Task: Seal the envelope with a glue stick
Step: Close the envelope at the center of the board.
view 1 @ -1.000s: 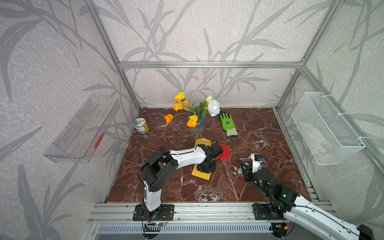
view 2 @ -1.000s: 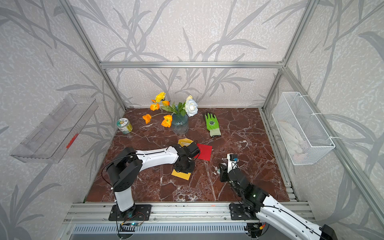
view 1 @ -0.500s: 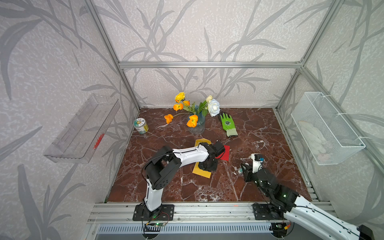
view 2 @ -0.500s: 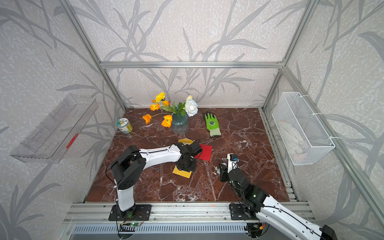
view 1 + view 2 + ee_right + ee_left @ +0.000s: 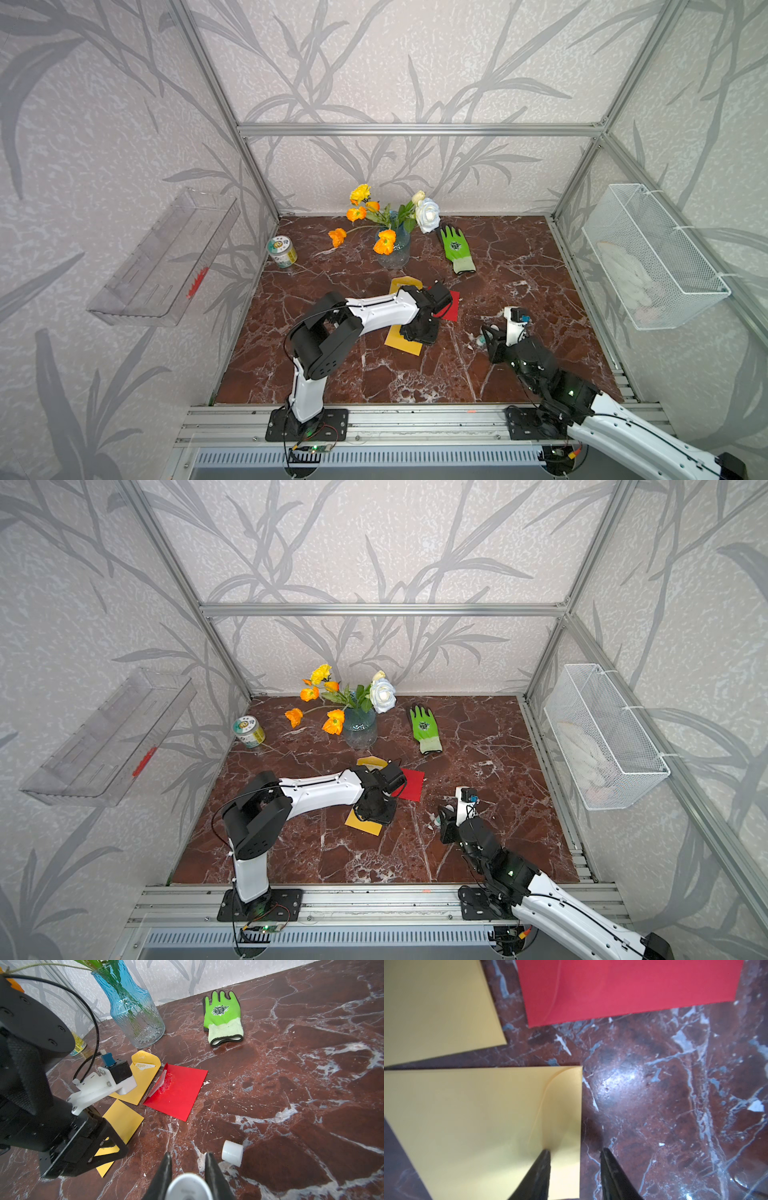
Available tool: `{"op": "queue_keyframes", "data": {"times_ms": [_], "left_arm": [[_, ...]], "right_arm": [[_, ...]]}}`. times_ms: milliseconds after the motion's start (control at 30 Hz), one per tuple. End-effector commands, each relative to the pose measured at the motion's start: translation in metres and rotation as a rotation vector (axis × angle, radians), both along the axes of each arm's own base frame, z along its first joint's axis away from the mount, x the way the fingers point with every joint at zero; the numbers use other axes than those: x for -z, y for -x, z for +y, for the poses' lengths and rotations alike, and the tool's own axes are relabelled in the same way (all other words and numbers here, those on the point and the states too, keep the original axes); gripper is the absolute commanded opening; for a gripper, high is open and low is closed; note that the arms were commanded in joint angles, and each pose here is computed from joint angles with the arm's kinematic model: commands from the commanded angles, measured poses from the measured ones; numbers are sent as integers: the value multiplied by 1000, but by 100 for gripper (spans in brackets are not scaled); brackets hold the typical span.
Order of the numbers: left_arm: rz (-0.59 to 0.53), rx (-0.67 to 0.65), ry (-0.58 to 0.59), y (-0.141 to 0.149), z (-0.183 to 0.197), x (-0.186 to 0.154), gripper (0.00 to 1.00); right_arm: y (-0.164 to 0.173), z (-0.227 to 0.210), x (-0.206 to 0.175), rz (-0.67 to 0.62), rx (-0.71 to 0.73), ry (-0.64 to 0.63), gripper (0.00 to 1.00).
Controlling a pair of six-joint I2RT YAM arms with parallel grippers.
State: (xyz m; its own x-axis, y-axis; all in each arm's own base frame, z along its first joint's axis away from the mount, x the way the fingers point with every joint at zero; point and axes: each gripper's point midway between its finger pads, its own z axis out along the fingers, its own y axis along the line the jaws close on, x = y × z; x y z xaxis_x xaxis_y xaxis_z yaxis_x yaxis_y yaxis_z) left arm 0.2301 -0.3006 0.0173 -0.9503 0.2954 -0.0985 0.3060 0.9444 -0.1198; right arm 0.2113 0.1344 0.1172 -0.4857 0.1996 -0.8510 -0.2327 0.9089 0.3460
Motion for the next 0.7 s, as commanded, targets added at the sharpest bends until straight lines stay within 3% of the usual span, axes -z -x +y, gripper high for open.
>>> {"op": "queue_keyframes", "data": {"times_ms": [0,367,667], "left_arm": [[24,1,-139,3,32,28,47],[-91,16,34,-18,-1,-49,54],[-121,2,82,-22,1,-67,56]], "right_arm": [[-2,-2,-6,-14,16,-13,0],[-3,-2,-7,-17,17,-11,0],[-4,0,-7,-17,10,-5,0]]}}
